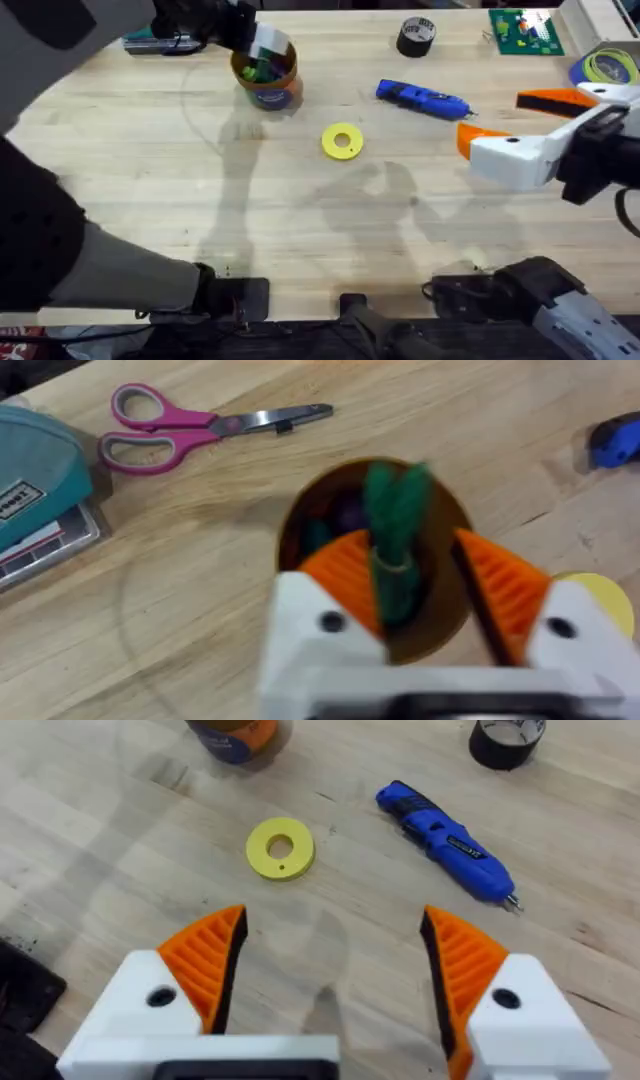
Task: Pick up the gripper from the table and insert it into the empty holder that is missing its gripper. Then pick up a screw, insert it into the mounting hole, and use the screwdriver to tighten it. Finally, clean up the table by picking up the vegetable and placing it into the bucket.
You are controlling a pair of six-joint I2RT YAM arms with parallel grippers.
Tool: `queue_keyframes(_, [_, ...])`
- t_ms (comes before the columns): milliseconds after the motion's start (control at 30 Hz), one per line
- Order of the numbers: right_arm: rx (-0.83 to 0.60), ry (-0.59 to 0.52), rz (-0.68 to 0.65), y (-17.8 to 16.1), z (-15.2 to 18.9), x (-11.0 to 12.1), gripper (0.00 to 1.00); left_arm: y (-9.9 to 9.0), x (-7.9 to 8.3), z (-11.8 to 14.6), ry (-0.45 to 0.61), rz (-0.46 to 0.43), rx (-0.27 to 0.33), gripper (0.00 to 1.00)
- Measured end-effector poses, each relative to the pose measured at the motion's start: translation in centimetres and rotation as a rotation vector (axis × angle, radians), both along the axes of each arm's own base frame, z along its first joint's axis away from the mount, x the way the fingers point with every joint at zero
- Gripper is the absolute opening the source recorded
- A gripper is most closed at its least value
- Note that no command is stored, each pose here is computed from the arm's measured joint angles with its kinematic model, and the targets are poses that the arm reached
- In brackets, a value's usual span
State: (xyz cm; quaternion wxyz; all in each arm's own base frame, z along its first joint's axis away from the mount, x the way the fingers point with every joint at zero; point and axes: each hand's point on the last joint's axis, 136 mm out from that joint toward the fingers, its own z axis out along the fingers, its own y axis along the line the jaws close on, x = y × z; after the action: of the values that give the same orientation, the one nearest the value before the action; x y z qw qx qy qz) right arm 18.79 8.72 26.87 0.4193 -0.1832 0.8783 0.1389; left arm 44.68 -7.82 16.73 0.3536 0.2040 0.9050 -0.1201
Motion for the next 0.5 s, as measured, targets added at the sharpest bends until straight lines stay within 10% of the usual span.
queue_keyframes(67, [0.0, 0.0, 0.0, 0.0, 0.0, 0.0, 0.997, 0.0, 0.0, 0.0, 0.001, 0.002, -0.003, 0.974])
queue_keyframes(367, [0.0, 0.0, 0.0, 0.0, 0.0, 0.0, 0.997, 0.1, -1.4, 1.3, 0.009, 0.003, -0.002, 0.985])
queue_keyframes(500, [0.0, 0.001, 0.0, 0.0, 0.0, 0.0, 0.997, 1.2, -5.7, 5.1, 0.012, 0.037, 0.04, 0.985])
